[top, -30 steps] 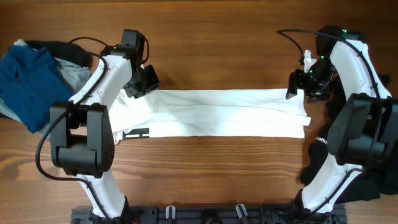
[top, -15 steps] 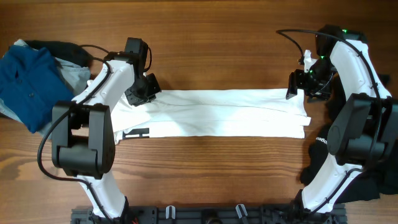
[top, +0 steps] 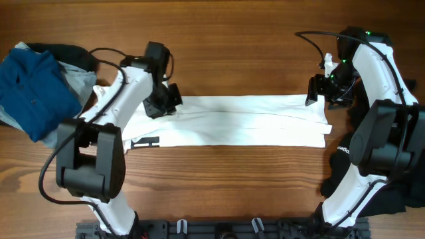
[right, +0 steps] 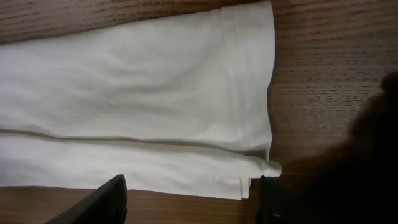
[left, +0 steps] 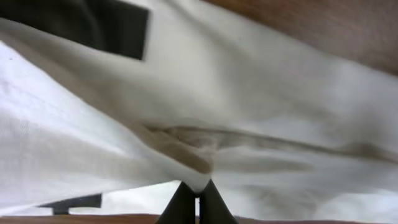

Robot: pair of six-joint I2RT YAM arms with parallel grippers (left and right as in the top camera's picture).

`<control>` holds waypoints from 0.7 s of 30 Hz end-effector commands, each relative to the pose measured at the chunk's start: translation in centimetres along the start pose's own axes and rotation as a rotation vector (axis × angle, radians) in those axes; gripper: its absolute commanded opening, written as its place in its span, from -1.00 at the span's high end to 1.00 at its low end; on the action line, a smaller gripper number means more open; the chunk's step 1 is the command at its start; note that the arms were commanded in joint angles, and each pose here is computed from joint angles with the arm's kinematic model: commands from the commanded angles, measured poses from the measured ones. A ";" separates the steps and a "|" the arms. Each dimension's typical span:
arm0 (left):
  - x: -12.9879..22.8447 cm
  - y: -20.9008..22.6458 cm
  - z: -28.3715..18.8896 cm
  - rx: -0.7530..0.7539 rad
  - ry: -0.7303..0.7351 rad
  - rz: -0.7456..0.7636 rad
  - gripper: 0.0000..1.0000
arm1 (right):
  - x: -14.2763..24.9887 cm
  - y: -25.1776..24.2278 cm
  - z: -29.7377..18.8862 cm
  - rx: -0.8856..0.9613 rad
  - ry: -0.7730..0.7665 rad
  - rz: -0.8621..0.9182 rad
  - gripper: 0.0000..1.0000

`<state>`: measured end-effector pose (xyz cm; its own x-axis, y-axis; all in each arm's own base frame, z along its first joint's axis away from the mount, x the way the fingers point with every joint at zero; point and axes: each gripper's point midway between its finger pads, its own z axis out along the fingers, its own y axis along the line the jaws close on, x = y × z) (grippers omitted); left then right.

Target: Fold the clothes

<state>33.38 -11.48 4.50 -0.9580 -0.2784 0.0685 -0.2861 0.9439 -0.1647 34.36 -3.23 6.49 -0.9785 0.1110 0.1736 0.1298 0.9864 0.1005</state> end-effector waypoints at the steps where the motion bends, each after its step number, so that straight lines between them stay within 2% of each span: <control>1: 2.7 -2.6 0.3 -0.003 0.026 0.144 0.92 | 0.2 0.2 -0.5 -0.016 -0.014 -0.016 -0.36; 8: 3.4 -3.3 0.6 -0.029 0.020 0.182 0.82 | 0.2 0.2 -0.5 -0.016 -0.014 -0.016 -0.36; 9: 3.4 -3.3 0.6 -0.028 0.019 0.182 0.74 | 0.2 0.2 -0.5 -0.016 -0.014 -0.015 -0.36; 10: 3.4 -3.3 0.6 -0.029 0.019 0.182 0.46 | 0.2 0.2 -0.5 -0.016 -0.013 -0.015 -0.37; 11: 3.3 -3.2 0.5 -0.029 0.018 0.181 0.33 | 0.3 0.2 -0.5 -0.016 -0.009 -0.015 -0.37; 17: 1.7 0.1 -1.5 -0.083 -0.023 0.101 0.36 | 1.1 -2.2 -0.6 0.053 0.018 0.099 -0.43; 19: 1.2 1.6 -2.7 -0.078 -0.036 0.051 0.34 | 1.3 -3.4 -0.7 0.014 0.018 0.144 -0.46; 21: 0.9 3.4 -3.6 -0.082 -0.030 -0.007 0.33 | 1.4 -3.6 -0.7 -0.091 0.013 0.109 -0.51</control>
<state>31.43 -10.68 5.75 -0.9706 -0.2276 0.0786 -0.2343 0.9679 -0.0908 33.13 -5.97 6.63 -0.9538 0.2142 0.2106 0.2348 0.9689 0.0781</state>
